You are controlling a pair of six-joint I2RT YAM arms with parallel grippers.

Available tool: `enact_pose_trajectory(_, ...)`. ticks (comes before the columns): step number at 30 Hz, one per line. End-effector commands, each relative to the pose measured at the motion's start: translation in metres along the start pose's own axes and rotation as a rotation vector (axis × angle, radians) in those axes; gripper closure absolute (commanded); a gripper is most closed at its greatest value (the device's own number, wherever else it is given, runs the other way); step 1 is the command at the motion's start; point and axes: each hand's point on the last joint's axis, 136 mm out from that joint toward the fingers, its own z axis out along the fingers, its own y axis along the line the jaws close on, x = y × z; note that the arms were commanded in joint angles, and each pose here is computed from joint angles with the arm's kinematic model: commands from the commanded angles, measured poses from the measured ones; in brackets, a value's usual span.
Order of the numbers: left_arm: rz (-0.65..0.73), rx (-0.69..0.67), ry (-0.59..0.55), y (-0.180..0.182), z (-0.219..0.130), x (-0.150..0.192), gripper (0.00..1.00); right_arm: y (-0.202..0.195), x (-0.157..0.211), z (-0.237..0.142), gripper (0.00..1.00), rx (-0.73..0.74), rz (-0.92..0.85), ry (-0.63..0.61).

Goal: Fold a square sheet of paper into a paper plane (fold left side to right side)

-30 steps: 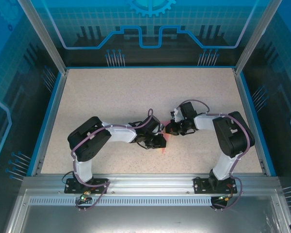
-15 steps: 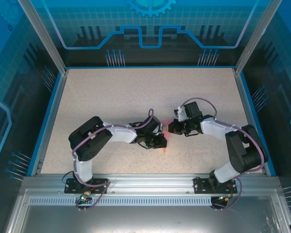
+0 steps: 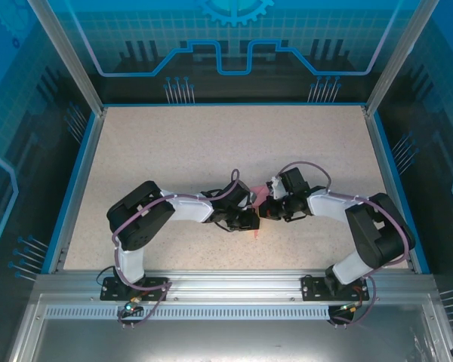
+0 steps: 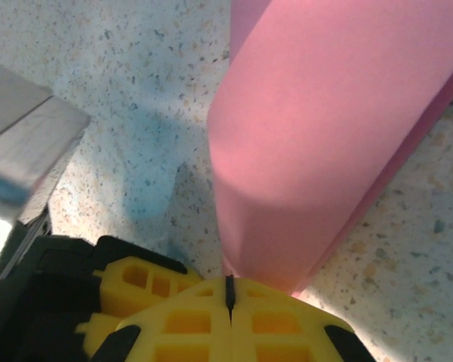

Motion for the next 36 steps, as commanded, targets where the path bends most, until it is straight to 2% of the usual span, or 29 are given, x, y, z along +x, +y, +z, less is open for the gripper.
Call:
enact_pose_trajectory(1,-0.052,-0.16,0.077,0.043,0.013,0.028,0.86,-0.009,0.017,0.017,0.96,0.03,0.009,0.057)
enact_pose_trajectory(14,-0.059,-0.18,0.091,0.048,0.014,0.032,0.86,-0.035,0.006,0.02,0.96,0.158,-0.026,0.051)
enact_pose_trajectory(36,-0.058,-0.193,0.1,0.05,0.014,0.033,0.86,-0.056,-0.049,0.002,0.96,0.162,0.01,-0.039)
